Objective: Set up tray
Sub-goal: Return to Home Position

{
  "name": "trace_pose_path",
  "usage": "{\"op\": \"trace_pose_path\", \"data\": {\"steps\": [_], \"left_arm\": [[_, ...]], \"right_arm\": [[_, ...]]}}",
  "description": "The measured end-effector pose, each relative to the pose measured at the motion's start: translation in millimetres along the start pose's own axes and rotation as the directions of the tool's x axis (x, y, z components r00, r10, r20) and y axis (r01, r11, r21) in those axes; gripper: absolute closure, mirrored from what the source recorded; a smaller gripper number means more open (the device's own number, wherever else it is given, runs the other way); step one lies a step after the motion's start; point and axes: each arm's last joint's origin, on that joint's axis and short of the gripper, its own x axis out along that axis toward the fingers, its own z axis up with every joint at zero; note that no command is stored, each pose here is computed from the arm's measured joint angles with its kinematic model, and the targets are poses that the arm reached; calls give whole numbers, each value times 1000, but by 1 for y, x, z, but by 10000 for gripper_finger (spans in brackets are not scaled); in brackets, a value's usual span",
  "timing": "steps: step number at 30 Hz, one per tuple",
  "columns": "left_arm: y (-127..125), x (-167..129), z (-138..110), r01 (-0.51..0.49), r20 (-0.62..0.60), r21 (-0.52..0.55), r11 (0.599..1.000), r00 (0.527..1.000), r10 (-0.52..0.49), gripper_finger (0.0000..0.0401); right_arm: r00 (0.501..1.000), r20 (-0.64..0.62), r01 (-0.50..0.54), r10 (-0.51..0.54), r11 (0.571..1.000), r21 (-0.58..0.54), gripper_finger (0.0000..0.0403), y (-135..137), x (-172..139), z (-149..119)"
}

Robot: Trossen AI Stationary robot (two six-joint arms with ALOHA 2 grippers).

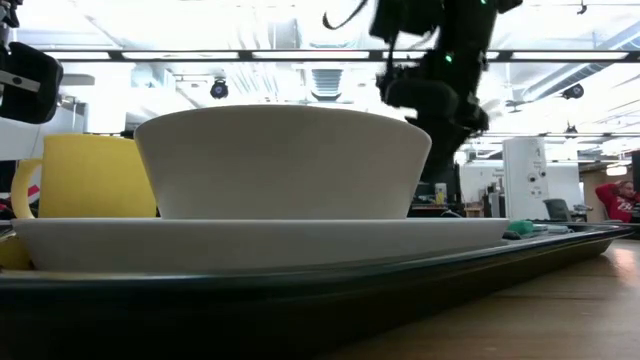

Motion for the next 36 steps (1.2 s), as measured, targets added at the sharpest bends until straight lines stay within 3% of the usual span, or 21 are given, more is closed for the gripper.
{"op": "trace_pose_path", "data": {"steps": [7, 12, 15, 17, 19, 20, 23, 24, 26, 28, 30, 36], "left_arm": [[0, 0, 0, 0, 0, 0, 1000, 1000, 0, 313], [0, 0, 0, -1, 0, 0, 1000, 1000, 1, 313], [0, 0, 0, -1, 0, 0, 1000, 1000, 1, 313], [0, 0, 0, -1, 0, 0, 1000, 1000, 1, 313], [0, 0, 0, -1, -1, -1, 1000, 1000, 1, 313], [0, 0, 0, -1, -1, -1, 1000, 1000, 1, 313], [0, 0, 0, -2, -1, -1, 1000, 1000, 2, 313], [0, 0, 0, -2, -1, -1, 1000, 1000, 2, 313], [0, 0, 0, -5, -1, 0, 1000, 1000, 5, 313], [0, 0, 0, -5, -1, -1, 1000, 1000, 5, 313], [0, 0, 0, -5, -1, -1, 1000, 1000, 5, 313], [0, 0, 0, -4, -1, -1, 1000, 1000, 4, 313]], "right_arm": [[998, 70, 13, -5, 993, -119, 335, 6, -12, 7], [959, 258, 177, -120, 961, -211, 335, 10, -18, -14], [909, 416, 150, -42, 962, -230, 335, 9, -30, -34], [856, 504, 31, 112, 964, -266, 335, 4, -40, -45], [761, 555, -142, 334, 922, -360, 335, -4, -47, -55], [677, 572, -231, 462, 872, -431, 335, -8, -51, -58], [337, 569, -350, 750, 661, -664, 335, -25, -66, -64], [263, 563, -339, 784, 621, -707, 335, -31, -71, -65], [247, 593, -304, 767, 642, -704, 335, -44, -72, -68], [289, 665, -269, 689, 725, -634, 335, -58, -68, -69], [296, 717, -253, 632, 775, -579, 335, -73, -66, -70], [222, 708, -278, 670, 740, -612, 335, -106, -63, -76]]}}
